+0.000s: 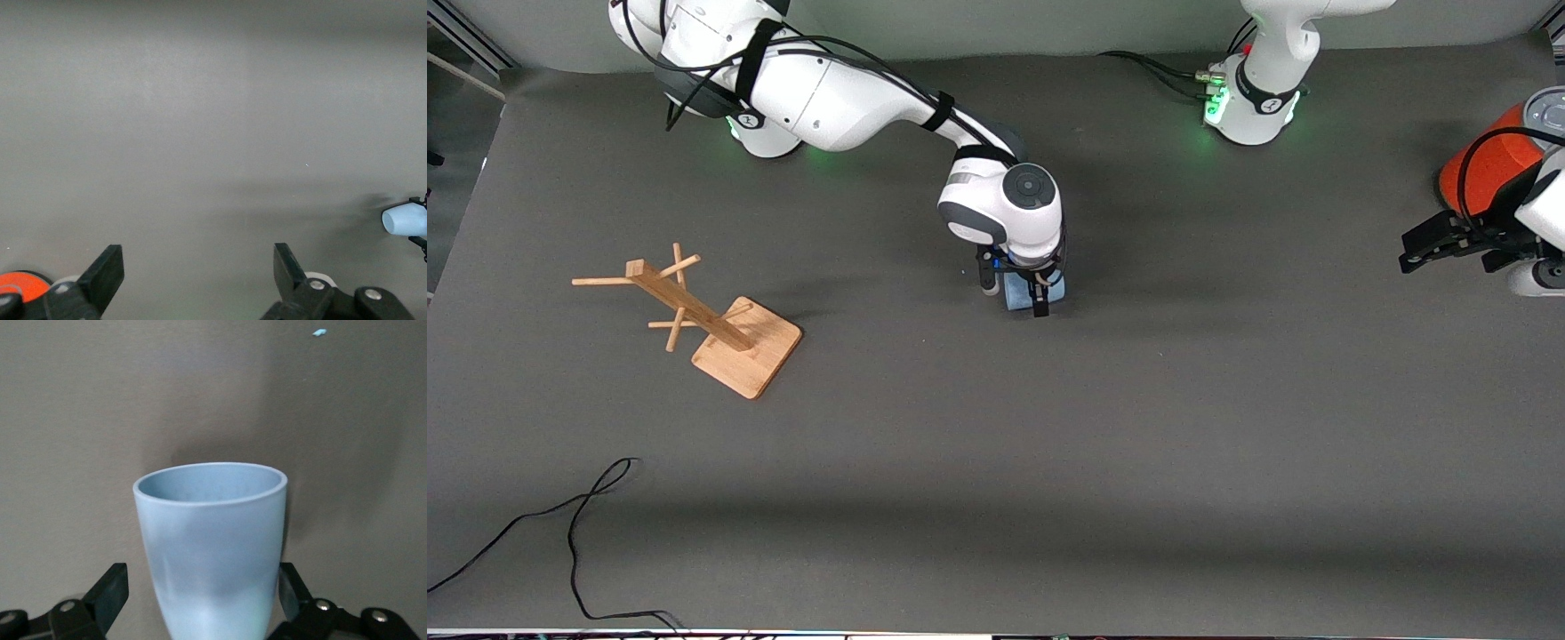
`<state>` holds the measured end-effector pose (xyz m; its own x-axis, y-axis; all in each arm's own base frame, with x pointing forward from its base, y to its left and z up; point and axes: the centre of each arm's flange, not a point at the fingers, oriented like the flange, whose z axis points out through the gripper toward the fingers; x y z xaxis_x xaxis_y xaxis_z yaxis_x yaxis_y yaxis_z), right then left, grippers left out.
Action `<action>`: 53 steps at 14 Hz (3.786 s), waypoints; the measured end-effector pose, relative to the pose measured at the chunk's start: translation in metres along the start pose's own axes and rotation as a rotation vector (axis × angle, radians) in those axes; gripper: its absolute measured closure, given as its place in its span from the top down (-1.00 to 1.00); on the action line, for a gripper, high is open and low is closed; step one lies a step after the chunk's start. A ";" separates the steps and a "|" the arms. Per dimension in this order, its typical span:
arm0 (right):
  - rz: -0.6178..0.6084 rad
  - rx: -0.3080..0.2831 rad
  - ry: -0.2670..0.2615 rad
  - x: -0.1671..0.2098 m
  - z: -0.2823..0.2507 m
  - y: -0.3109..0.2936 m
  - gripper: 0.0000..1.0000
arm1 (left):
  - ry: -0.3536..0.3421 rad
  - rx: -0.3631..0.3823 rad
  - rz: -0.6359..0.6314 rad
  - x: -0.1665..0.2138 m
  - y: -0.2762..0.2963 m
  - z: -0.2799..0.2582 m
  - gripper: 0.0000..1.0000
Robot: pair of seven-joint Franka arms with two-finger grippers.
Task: Rotate and upright cup with both arms
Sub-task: 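Lay the blue cup on its side and open the right gripper, then move the left gripper to the cup while the right gripper withdraws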
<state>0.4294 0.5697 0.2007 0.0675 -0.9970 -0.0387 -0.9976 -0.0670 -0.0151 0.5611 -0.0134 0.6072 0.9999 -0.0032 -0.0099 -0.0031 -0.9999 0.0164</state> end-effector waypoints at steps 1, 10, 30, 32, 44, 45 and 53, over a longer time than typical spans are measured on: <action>0.002 0.004 0.004 -0.001 -0.006 -0.005 1.00 | 0.000 0.000 0.000 0.000 0.000 0.000 1.00; -0.184 0.059 0.106 0.018 -0.139 -0.036 1.00 | -0.025 -0.038 0.001 -0.003 0.005 0.002 1.00; -1.079 0.118 0.008 0.423 -0.417 -0.150 1.00 | 0.017 0.167 -0.273 -0.038 0.367 0.113 1.00; -1.152 0.106 0.035 0.454 -0.424 -0.138 1.00 | 0.017 0.179 -0.389 -0.026 0.392 0.140 1.00; -1.344 0.041 0.039 0.535 -0.417 -0.119 1.00 | 0.073 0.454 -0.288 -0.087 0.520 0.313 1.00; -1.357 0.043 0.041 0.536 -0.416 -0.121 1.00 | 0.077 0.460 -0.281 -0.089 0.523 0.318 1.00; -1.444 0.045 0.045 0.546 -0.395 -0.134 1.00 | 0.147 0.446 -0.259 -0.070 0.535 0.360 1.00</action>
<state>0.5949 0.0192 0.5762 0.9958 -0.0616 0.0682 -0.0587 -0.9973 -0.0436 0.4861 -0.5539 0.2572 0.9594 0.2148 0.1829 0.2718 -0.8777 -0.3948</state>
